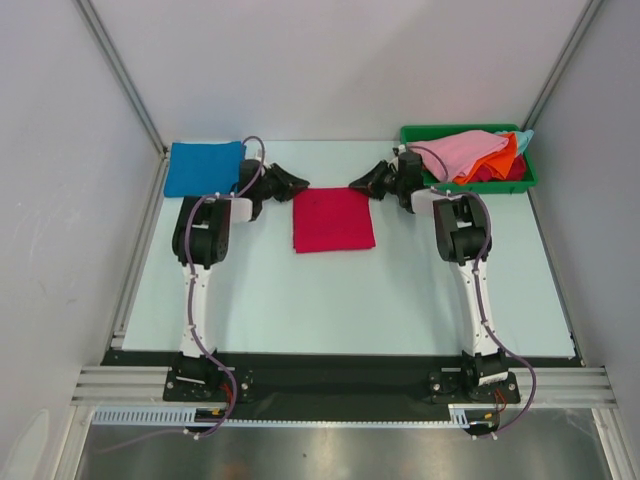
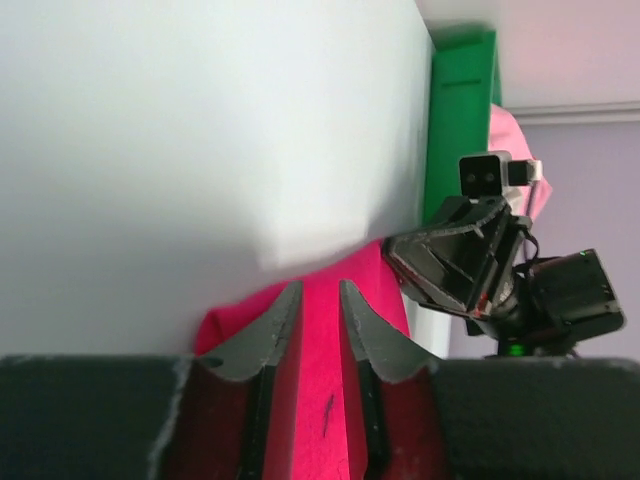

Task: Fold and stack the t-shirts
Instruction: Fold the tshirt, then neatly place the folded tshirt to the corner

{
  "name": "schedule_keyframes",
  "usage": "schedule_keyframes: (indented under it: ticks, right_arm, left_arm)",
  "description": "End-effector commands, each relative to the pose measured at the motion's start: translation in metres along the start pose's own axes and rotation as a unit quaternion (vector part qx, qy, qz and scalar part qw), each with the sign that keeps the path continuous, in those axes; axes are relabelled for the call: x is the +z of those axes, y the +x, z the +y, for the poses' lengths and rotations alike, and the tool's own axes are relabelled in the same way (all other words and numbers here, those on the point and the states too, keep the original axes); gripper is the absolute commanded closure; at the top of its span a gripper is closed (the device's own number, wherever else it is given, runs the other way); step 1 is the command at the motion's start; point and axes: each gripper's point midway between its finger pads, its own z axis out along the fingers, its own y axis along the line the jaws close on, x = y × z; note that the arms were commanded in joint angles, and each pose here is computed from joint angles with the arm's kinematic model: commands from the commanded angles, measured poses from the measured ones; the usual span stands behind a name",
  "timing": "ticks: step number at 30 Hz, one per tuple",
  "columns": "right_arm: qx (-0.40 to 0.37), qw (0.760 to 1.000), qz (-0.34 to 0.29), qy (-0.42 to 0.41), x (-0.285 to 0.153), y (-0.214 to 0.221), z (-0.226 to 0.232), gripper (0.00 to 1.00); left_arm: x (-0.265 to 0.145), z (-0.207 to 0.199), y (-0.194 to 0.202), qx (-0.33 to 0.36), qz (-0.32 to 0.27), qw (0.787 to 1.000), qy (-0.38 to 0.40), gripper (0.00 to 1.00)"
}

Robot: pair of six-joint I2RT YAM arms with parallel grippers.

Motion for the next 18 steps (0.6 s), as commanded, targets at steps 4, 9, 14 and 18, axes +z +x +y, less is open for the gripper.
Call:
schedule_keyframes:
  ticks: [4, 9, 14, 18]
  right_arm:
    - [-0.054, 0.996, -0.006, 0.068, -0.002, -0.037, 0.003, 0.84]
    - [-0.102, 0.991, -0.014, 0.083, -0.022, -0.059, 0.057, 0.79]
    - [-0.094, 0.994, -0.017, 0.048, -0.05, -0.048, 0.102, 0.79]
    - [-0.054, 0.998, -0.023, -0.032, -0.063, -0.006, 0.11, 0.79]
  left_arm:
    - [-0.017, -0.059, -0.063, 0.099, -0.043, 0.994, -0.026, 0.72]
    - [-0.039, -0.111, -0.066, 0.127, -0.047, 0.991, -0.008, 0.71]
    - [-0.057, -0.13, -0.018, 0.084, -0.034, 0.995, 0.043, 0.72]
    - [-0.054, -0.129, 0.026, 0.05, -0.012, 0.996, 0.074, 0.73]
